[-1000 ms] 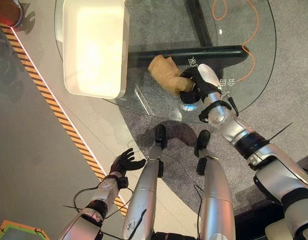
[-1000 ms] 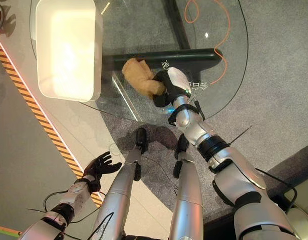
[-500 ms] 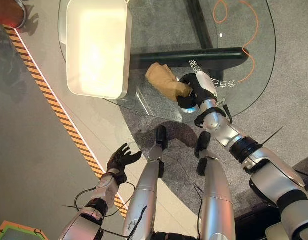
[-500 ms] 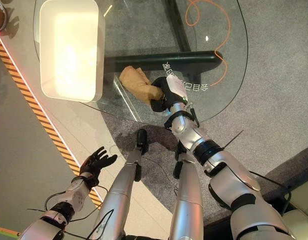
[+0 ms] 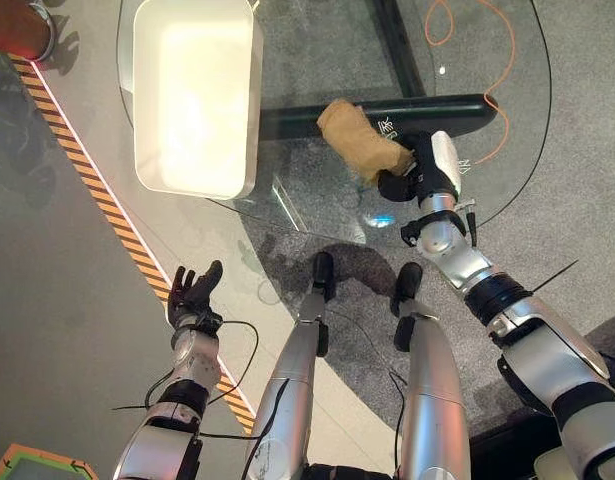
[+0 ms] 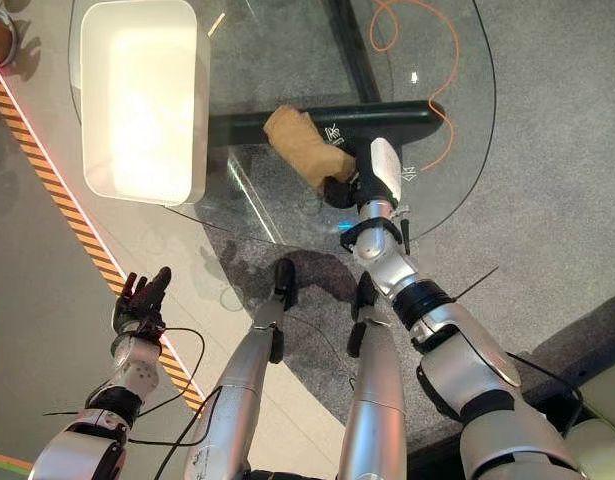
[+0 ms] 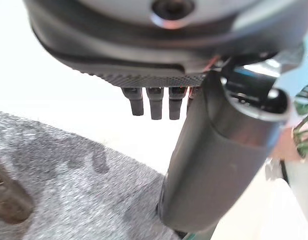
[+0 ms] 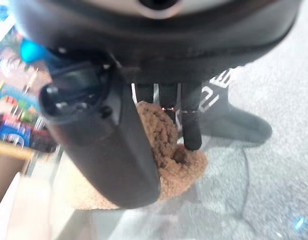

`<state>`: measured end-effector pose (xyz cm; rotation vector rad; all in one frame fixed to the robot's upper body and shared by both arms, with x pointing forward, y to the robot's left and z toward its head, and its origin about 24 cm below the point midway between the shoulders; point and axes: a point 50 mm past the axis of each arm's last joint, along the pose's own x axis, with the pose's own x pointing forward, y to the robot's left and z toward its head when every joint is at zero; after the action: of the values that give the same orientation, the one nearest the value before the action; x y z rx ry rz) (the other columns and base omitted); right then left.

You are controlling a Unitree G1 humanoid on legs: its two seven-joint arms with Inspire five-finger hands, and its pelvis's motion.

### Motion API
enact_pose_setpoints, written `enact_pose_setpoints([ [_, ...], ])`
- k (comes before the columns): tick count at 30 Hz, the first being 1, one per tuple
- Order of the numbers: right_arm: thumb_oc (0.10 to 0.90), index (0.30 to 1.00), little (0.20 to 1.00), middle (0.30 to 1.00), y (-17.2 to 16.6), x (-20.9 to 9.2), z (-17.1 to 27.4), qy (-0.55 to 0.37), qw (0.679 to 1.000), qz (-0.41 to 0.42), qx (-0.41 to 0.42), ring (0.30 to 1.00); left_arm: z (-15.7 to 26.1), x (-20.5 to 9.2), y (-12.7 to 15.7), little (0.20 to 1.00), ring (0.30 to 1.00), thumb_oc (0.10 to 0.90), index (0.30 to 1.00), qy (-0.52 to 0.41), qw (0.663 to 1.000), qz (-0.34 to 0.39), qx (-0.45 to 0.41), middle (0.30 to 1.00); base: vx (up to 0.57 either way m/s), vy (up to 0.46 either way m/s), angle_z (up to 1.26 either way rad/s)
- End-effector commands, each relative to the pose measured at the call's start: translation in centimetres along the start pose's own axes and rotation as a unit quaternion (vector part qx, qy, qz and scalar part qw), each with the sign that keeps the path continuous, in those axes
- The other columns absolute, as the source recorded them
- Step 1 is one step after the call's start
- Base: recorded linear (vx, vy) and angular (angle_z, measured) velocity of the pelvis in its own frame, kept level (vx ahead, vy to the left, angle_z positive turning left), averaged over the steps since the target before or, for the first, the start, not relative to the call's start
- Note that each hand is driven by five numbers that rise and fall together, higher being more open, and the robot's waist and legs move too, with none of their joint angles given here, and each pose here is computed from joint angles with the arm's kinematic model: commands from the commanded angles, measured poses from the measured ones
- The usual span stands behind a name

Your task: Wipe the table with a cloth and put it in the basket.

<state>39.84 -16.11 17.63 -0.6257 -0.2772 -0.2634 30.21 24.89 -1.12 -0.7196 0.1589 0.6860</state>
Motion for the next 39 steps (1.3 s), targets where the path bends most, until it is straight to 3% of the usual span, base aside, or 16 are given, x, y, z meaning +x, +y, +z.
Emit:
enact_pose_setpoints([
  [1, 0.100, 0.300, 0.200, 0.300, -2.8, 0.5, 6.3, -0.146, 0.982, -0.077, 0.095, 0.300, 5.5, 0.8, 2.4, 0.900, 0.900, 0.800, 0.900, -0.139, 0.984, 0.103, -0.037, 0.900, -0.01, -0.026, -0.04],
  [6, 0.100, 0.300, 0.200, 0.300, -2.7, -0.3, 7.3, -0.168, 0.975, -0.078, 0.119, 0.300, 8.3, 0.4, 1.7, 0.900, 0.900, 0.800, 0.900, -0.224, 0.963, 0.143, -0.049, 0.900, 0.00, -0.013, -0.01],
  [10, 0.100, 0.300, 0.200, 0.300, -2.5, -1.2, 8.4, -0.196, 0.969, -0.067, 0.135, 0.300, 11.3, -0.8, -0.5, 0.900, 0.900, 0.800, 0.900, -0.325, 0.936, 0.123, -0.054, 0.900, -0.01, -0.044, -0.01],
  [20, 0.100, 0.300, 0.200, 0.300, -3.1, -4.1, 10.4, -0.272, 0.943, -0.071, 0.180, 0.300, 14.5, -5.5, -7.4, 0.900, 0.900, 0.800, 0.900, -0.441, 0.889, -0.089, -0.086, 0.900, 0.00, -0.048, -0.02],
  [21, 0.100, 0.300, 0.200, 0.300, -3.3, -4.6, 10.9, -0.287, 0.937, -0.071, 0.188, 0.300, 15.1, -6.5, -8.9, 0.900, 0.900, 0.800, 0.900, -0.447, 0.879, -0.135, -0.093, 0.900, 0.00, -0.046, 0.00],
  [30, 0.100, 0.300, 0.200, 0.300, -4.4, -6.6, 13.0, -0.361, 0.903, -0.063, 0.222, 0.300, 15.6, -11.7, -15.5, 0.900, 0.900, 0.800, 0.900, -0.399, 0.831, -0.371, -0.116, 0.900, 0.00, -0.020, 0.00],
  [39, 0.100, 0.300, 0.200, 0.300, -4.8, -7.8, 15.0, -0.413, 0.879, -0.038, 0.235, 0.300, 14.4, -12.7, -19.5, 0.900, 0.900, 0.800, 0.900, -0.284, 0.808, -0.495, -0.150, 0.900, 0.00, 0.024, -0.03],
])
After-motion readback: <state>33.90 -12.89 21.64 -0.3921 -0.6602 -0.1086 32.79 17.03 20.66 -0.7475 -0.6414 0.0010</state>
